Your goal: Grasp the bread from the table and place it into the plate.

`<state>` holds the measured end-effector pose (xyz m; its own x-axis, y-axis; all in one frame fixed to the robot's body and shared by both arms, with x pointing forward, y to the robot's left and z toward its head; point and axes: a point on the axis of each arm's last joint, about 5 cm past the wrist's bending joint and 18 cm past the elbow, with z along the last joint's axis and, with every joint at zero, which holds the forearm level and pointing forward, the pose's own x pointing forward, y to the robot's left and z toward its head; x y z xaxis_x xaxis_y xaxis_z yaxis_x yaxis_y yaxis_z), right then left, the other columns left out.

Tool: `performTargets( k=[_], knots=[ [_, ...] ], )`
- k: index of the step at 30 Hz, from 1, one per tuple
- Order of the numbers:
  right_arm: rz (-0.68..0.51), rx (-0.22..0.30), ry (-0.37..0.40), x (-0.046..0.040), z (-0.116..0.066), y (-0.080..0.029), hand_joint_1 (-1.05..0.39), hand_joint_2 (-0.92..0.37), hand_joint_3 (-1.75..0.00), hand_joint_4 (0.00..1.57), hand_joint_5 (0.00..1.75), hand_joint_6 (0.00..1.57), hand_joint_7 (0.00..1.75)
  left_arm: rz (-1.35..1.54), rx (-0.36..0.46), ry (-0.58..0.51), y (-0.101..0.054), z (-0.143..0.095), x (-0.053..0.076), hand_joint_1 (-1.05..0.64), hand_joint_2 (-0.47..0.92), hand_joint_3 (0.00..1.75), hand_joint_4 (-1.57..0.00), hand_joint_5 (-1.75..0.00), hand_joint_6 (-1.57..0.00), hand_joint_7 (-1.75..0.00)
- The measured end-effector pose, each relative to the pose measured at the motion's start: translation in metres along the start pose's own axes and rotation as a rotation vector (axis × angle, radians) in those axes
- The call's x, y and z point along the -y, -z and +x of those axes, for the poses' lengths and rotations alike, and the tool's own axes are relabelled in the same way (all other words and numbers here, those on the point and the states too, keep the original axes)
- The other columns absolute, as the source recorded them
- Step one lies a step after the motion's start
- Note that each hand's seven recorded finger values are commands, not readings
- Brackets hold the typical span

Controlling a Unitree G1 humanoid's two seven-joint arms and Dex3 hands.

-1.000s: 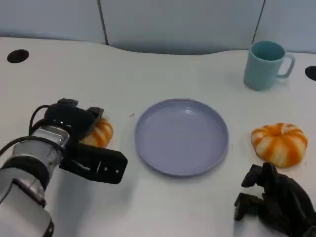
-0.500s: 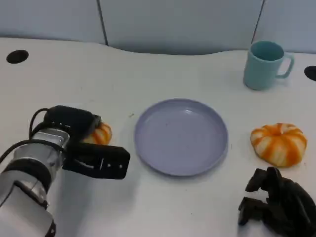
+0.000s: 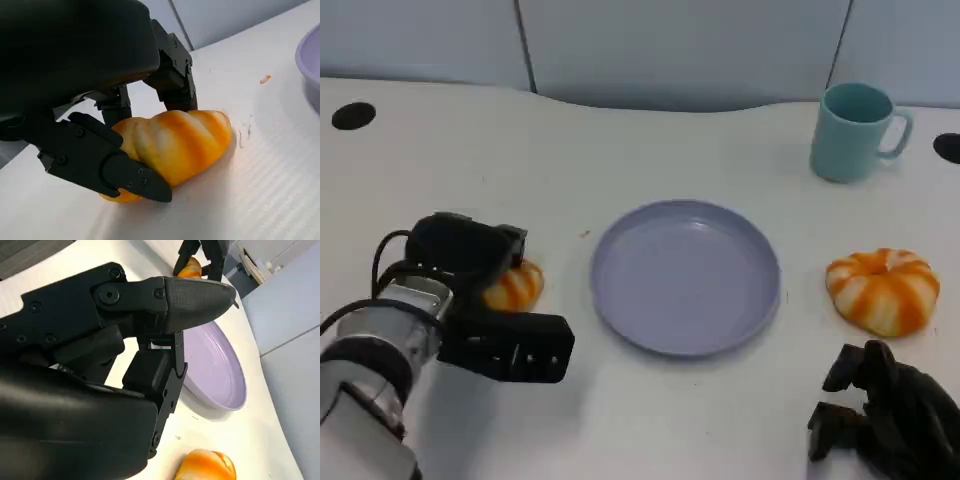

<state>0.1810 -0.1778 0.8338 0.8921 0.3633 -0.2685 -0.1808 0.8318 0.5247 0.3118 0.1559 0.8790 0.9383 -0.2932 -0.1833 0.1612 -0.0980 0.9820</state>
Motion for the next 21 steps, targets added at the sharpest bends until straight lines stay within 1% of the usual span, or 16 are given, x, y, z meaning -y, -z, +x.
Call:
performTargets(
  k=[1, 3, 4, 5, 6, 7, 9, 16, 17, 18, 19, 20, 21],
  knots=[
    [0.000, 0.000, 0.000, -0.0001, 0.000, 0.000, -0.46, -0.92, -0.42, 1.22, 1.20, 1.13, 1.09, -0.011, 0.005, -0.020, 0.000, -0.001, 0.002, -0.24, 0.92, 0.22, -0.72, -1.75, -0.54, -1.70],
    [0.000, 0.000, -0.001, -0.0002, 0.001, 0.000, -0.47, -0.92, -0.42, 1.22, 1.20, 1.13, 1.09, -0.035, 0.016, -0.064, 0.000, -0.003, 0.004, -0.25, 0.92, 0.27, -0.70, -1.75, -0.51, -1.72],
    [0.000, 0.000, -0.003, -0.0002, 0.002, -0.001, -0.47, -0.92, -0.42, 1.22, 1.20, 1.13, 1.09, -0.052, 0.017, -0.079, 0.000, -0.003, 0.004, -0.25, 0.92, 0.30, -0.71, -1.75, -0.52, -1.71],
    [0.000, -0.001, -0.005, -0.0004, 0.003, -0.001, -0.47, -0.92, -0.41, 1.22, 1.20, 1.14, 1.09, -0.074, 0.014, -0.094, 0.000, -0.003, 0.004, -0.24, 0.92, 0.30, -0.71, -1.75, -0.57, -1.61],
    [0.000, -0.002, -0.006, -0.0005, 0.004, -0.001, -0.47, -0.92, -0.41, 1.22, 1.19, 1.13, 1.08, -0.095, 0.008, -0.107, 0.000, -0.002, 0.003, -0.23, 0.92, 0.28, -0.73, -1.75, -0.60, -1.59],
    [0.000, -0.002, -0.007, -0.0007, 0.004, -0.001, -0.47, -0.92, -0.41, 1.22, 1.19, 1.13, 1.08, -0.111, 0.009, -0.128, 0.000, -0.002, 0.002, -0.22, 0.92, 0.27, -0.75, -1.75, -0.62, -1.60],
    [-0.001, -0.002, -0.009, -0.0009, 0.006, -0.002, -0.47, -0.92, -0.40, 1.22, 1.18, 1.14, 1.07, -0.153, 0.010, -0.178, 0.000, -0.002, 0.000, -0.20, 0.91, 0.27, -0.75, -1.75, -0.56, -1.72],
    [0.000, 0.009, -0.023, -0.0007, 0.011, -0.001, -0.48, -0.92, -0.41, 1.23, 1.16, 1.15, 1.05, -0.224, 0.002, -0.272, 0.001, 0.005, -0.015, -0.20, 0.91, 0.27, -0.73, -1.75, -0.54, -1.75],
    [0.000, 0.009, -0.025, -0.0006, 0.012, -0.001, -0.47, -0.92, -0.42, 1.24, 1.16, 1.15, 1.04, -0.230, 0.001, -0.280, 0.001, 0.005, -0.017, -0.17, 0.92, 0.29, -0.76, -1.75, -0.57, -1.75],
    [-0.001, 0.010, -0.026, -0.0006, 0.012, -0.001, -0.46, -0.92, -0.43, 1.24, 1.16, 1.15, 1.04, -0.237, 0.003, -0.285, 0.001, 0.006, -0.018, -0.15, 0.89, 0.36, -0.78, -1.75, -0.60, -1.75],
    [-0.002, 0.011, -0.026, -0.0007, 0.012, -0.001, -0.46, -0.92, -0.43, 1.24, 1.16, 1.15, 1.04, -0.247, 0.010, -0.291, 0.000, 0.006, -0.018, -0.14, 0.88, 0.38, -0.79, -1.75, -0.61, -1.75],
    [-0.003, 0.013, -0.026, -0.0008, 0.012, -0.001, -0.45, -0.92, -0.44, 1.24, 1.16, 1.14, 1.04, -0.259, 0.019, -0.298, 0.000, 0.006, -0.019, -0.14, 0.81, 0.51, -0.79, -1.75, -0.62, -1.75],
    [-0.005, 0.014, -0.027, -0.0009, 0.012, -0.001, -0.45, -0.92, -0.43, 1.25, 1.16, 1.15, 1.04, -0.272, 0.028, -0.305, -0.001, 0.006, -0.019, -0.13, 0.70, 0.66, -0.80, -1.75, -0.62, -1.75]
  ],
)
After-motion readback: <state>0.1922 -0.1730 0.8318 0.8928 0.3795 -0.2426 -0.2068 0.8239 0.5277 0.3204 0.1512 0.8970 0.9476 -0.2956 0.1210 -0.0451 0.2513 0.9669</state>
